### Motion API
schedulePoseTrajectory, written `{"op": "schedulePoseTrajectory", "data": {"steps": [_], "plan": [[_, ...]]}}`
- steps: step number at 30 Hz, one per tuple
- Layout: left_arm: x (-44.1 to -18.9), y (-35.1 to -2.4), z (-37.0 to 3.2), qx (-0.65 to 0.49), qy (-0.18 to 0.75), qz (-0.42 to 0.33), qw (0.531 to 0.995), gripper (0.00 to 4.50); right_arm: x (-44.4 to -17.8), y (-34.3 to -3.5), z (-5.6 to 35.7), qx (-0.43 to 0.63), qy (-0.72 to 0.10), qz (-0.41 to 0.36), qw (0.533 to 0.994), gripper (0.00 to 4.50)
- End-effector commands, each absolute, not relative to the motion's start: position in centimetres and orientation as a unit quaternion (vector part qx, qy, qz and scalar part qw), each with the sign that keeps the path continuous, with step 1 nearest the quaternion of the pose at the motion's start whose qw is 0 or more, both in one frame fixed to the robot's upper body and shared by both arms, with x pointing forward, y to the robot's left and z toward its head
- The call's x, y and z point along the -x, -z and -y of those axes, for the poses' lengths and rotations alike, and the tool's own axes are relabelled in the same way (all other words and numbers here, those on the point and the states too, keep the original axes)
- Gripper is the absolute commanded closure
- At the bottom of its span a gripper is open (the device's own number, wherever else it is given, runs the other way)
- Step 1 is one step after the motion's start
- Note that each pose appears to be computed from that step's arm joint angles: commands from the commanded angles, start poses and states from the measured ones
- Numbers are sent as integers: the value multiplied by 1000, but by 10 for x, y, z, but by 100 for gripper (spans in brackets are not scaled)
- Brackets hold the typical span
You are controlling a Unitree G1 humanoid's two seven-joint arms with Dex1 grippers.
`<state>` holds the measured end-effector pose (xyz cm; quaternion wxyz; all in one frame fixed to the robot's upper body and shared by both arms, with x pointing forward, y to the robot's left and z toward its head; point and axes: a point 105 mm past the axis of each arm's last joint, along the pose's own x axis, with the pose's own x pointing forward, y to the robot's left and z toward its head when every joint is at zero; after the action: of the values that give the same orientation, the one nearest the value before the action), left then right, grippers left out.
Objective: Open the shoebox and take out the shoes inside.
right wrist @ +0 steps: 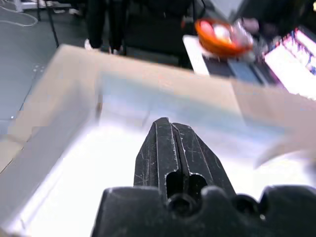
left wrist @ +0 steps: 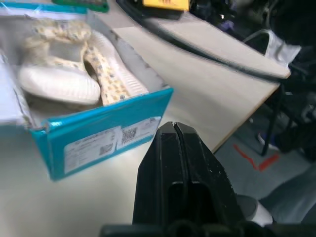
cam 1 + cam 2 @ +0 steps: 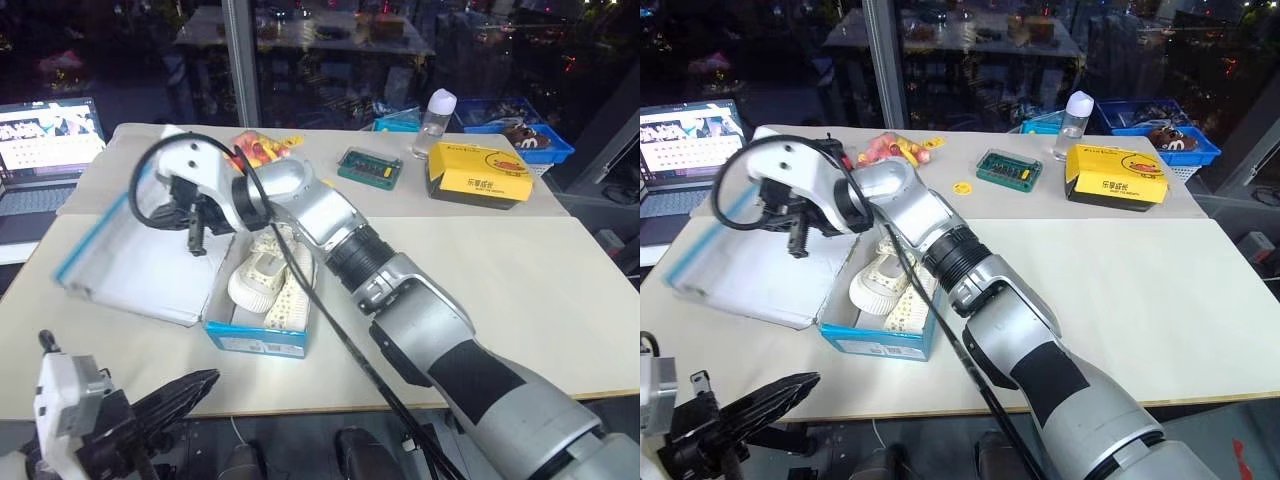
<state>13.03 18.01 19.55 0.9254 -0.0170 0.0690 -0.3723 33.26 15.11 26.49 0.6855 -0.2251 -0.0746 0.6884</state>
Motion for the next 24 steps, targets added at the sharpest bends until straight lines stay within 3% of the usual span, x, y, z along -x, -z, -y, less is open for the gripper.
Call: {"op": "schedulePoseTrajectory", "data": {"steps": [1,10,18,24], "plan": [[-132,-213,-185,-10,351,-36,935,450,-322,-300,-150,224,-700,129,665,447],[-176,-230,-214,-70,371,-31,925,450,-343,-306,-57,237,-669,93,698,447],[-215,-219,-243,-74,409,-78,906,450,-344,-270,22,362,-622,21,694,447],[-228,-221,-240,-69,437,-73,894,450,-339,-255,33,400,-620,1,675,447]]}}
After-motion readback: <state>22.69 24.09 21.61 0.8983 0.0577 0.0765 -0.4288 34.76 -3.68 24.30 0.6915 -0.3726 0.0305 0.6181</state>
